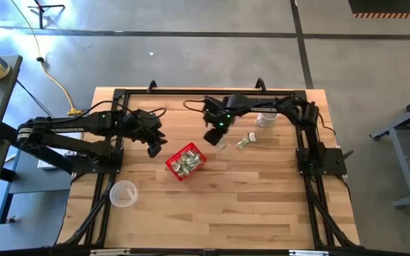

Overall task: Pick and place Stevia / Truvia into bins
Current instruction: Put the green stevia packet into the red basket

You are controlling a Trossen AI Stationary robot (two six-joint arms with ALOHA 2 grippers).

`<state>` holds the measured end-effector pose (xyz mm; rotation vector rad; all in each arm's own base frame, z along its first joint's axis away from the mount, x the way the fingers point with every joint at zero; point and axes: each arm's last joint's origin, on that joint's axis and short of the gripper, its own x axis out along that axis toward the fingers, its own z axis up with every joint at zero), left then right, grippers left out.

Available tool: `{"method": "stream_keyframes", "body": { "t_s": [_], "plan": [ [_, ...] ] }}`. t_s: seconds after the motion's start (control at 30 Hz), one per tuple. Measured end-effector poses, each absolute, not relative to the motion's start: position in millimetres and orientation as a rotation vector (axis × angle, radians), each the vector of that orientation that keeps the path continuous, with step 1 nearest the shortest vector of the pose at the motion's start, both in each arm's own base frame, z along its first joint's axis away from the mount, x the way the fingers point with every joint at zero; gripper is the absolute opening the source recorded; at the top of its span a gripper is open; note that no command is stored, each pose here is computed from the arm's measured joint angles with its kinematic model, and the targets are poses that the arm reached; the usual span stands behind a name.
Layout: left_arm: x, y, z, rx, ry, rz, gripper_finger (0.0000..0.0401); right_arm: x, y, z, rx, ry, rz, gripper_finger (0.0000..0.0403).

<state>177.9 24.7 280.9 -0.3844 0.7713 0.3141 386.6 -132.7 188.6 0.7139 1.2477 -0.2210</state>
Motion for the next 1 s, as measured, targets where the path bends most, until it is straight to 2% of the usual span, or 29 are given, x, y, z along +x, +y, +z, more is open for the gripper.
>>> {"method": "stream_keyframes", "body": {
  "t_s": [0.2, 0.3, 0.4, 0.5, 0.67, 0.83, 0.9, 1.0],
  "plan": [
    [177.8, 24.7, 280.8, -0.384, 0.774, 0.314, 0.0179, 434.3, -85.8, 255.2, 0.582, 1.004, 0.121, 0.0006],
    [177.8, 24.7, 280.8, -0.384, 0.772, 0.315, 0.0179, 448.5, -64.5, 251.7, 0.572, 1.013, 0.172, 0.0017],
    [178.2, 24.7, 281.2, -0.384, 0.767, 0.315, 0.0179, 460.4, -55.3, 230.6, 0.566, 1.043, 0.137, 0.0032],
    [178.2, 24.7, 281.2, -0.384, 0.767, 0.315, 0.0179, 470.1, -50.3, 226.4, 0.522, 1.01, 0.095, 0.0064],
    [178.1, 24.8, 281.1, -0.384, 0.768, 0.316, 0.0179, 472.8, -47.6, 224.4, 0.479, 1.004, 0.08, 0.015],
    [178.4, 24.6, 281.4, -0.41, 0.761, 0.318, 0.0179, 441.0, -52.2, 236.8, 0.198, 1.211, -0.06, 0.0228],
    [178.6, 24.5, 281.5, -0.431, 0.757, 0.323, 0.0179, 425.7, -50.5, 236.9, 0.072, 1.318, -0.079, 0.0247],
    [178.5, 24.5, 281.5, -0.441, 0.757, 0.327, 0.0179, 403.3, -53.3, 227.1, 0.04, 1.425, -0.036, 0.0259]
  ]
}}
